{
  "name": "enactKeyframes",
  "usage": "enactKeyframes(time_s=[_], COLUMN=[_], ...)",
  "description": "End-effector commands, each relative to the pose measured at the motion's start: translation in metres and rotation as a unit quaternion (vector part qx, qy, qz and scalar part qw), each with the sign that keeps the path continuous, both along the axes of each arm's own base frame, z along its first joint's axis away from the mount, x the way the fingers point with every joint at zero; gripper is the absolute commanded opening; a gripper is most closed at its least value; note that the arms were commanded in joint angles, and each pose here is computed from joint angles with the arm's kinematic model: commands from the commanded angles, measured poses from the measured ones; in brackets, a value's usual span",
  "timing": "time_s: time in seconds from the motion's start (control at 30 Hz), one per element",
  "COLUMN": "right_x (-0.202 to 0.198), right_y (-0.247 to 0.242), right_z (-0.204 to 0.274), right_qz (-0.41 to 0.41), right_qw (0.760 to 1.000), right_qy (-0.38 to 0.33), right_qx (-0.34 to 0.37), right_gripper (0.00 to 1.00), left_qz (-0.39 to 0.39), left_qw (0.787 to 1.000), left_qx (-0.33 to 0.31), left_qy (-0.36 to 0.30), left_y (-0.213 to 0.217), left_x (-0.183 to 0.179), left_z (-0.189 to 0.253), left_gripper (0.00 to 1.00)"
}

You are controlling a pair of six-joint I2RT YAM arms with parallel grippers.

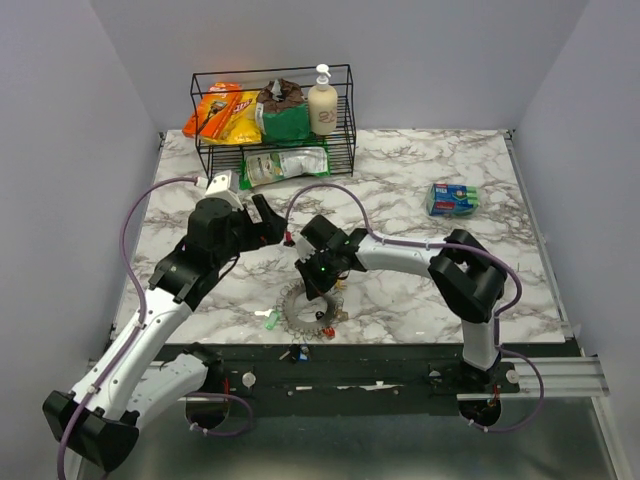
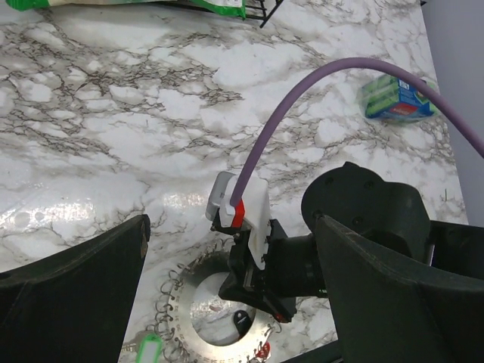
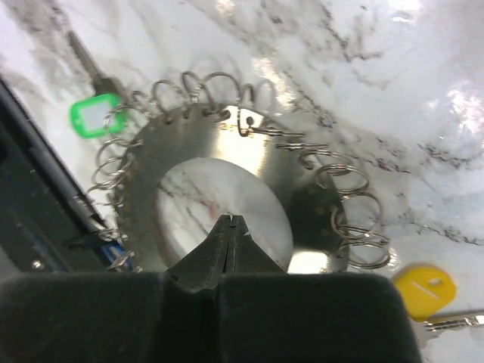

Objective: Put the keys on the keyring

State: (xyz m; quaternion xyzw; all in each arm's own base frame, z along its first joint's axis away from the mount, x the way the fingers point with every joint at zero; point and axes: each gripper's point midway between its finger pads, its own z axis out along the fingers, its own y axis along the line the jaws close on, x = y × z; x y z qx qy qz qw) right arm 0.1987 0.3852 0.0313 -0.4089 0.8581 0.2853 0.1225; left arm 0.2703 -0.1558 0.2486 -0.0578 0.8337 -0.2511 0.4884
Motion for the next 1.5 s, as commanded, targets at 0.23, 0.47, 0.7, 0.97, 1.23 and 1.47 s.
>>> enactKeyframes(time_s=[0.23,0.47,0.7,0.97,1.23,1.47], right_x=[0.024,0.035,0.044,0.056,0.068,0.079], right_y=[-0.023,-0.035,-0.041,-0.046,-0.051,-0.056], right_z=[-0.030,-0.039,-0.043,-0.042,-0.041,-0.040], right_qz=[-0.061,-0.100,-0.127,-0.144,-0.168,-0.182], right_qw=[0.990,0.981,0.973,0.967,0.964,0.962], right_qy=[-0.071,-0.085,-0.101,-0.115,-0.108,-0.104], right_qx=[-0.105,-0.141,-0.163,-0.175,-0.173,-0.173], right_gripper=[0.01,0.00,0.00,0.00,0.00,0.00], left_qz=[-0.030,-0.026,-0.023,-0.022,-0.024,-0.022], left_qw=[0.998,0.998,0.998,0.998,0.998,0.997], left_qx=[-0.044,-0.038,-0.033,-0.027,-0.023,-0.017], left_qy=[0.020,0.030,0.038,0.050,0.061,0.075], left_y=[-0.003,-0.002,0.000,0.001,0.001,0.001], left_x=[-0.006,-0.004,-0.004,-0.005,-0.005,-0.005], left_z=[0.010,-0.002,-0.010,-0.021,-0.032,-0.043], left_gripper=[0.99,0.99,0.99,0.99,0.99,0.99])
